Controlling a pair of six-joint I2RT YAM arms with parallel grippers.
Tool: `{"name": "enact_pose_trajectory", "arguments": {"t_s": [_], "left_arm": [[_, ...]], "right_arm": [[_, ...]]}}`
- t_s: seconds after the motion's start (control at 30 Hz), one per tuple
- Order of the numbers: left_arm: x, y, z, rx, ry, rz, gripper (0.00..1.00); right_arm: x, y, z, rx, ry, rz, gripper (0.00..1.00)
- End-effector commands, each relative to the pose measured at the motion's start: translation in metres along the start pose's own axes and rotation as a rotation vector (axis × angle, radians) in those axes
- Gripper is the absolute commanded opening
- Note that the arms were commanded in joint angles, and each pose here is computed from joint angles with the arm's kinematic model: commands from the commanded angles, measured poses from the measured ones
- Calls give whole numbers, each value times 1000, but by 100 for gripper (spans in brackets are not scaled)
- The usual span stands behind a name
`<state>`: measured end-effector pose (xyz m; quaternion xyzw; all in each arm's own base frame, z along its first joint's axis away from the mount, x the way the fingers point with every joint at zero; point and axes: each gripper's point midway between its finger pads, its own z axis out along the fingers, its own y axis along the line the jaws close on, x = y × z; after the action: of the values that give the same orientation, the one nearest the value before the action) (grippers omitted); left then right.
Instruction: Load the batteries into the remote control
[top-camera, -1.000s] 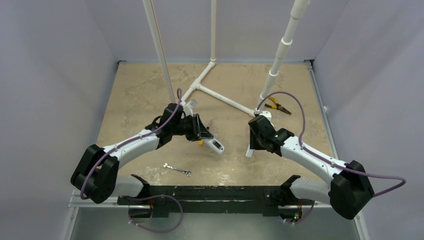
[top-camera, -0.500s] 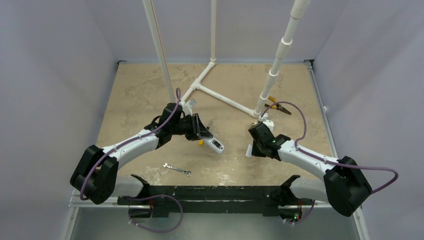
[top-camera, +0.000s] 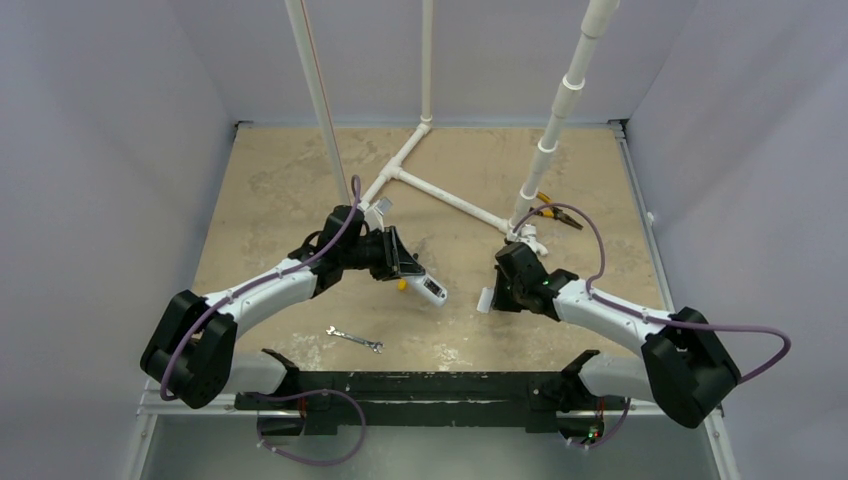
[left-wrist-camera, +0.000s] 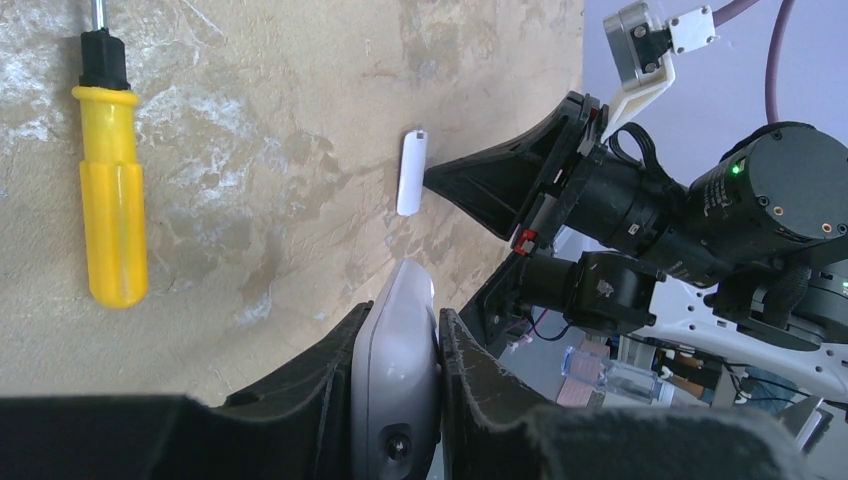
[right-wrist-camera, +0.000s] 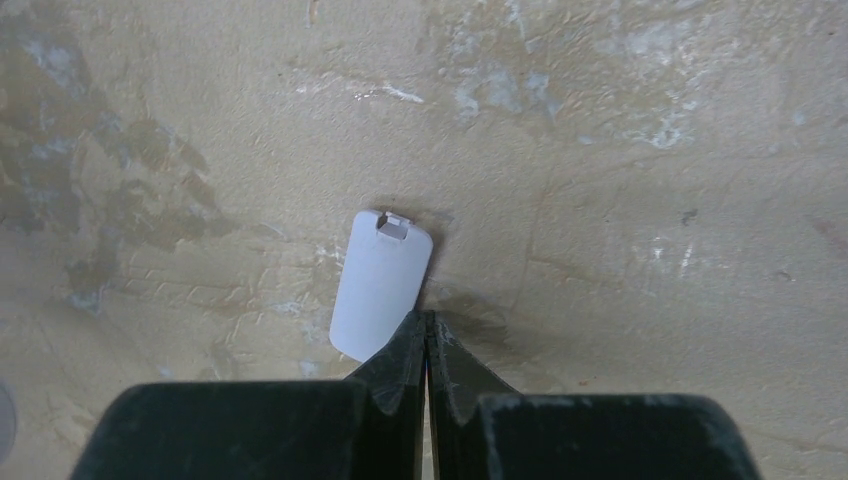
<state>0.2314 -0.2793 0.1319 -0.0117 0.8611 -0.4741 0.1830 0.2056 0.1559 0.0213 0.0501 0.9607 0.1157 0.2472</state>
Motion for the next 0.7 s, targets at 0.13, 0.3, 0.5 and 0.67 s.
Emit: {"name": "enact_pose_trajectory", "arguments": {"t_s": [0.13,0.3,0.5,0.67], "left_arm": [[-16,-22,-5,59,-37,54,0],[-17,-21,-5,57,-37,53,0],[-17,-19,-4,51,-33,48,0],[-16,-18,-5,46,-36,49,0]], "right_arm": [[21,10,-1,-82,97,-38,0],[24,19,3,-127,104,-45,0],[21,25,14,-133,89,-58,0],[10,33,21,-142,52,-71,0]]}}
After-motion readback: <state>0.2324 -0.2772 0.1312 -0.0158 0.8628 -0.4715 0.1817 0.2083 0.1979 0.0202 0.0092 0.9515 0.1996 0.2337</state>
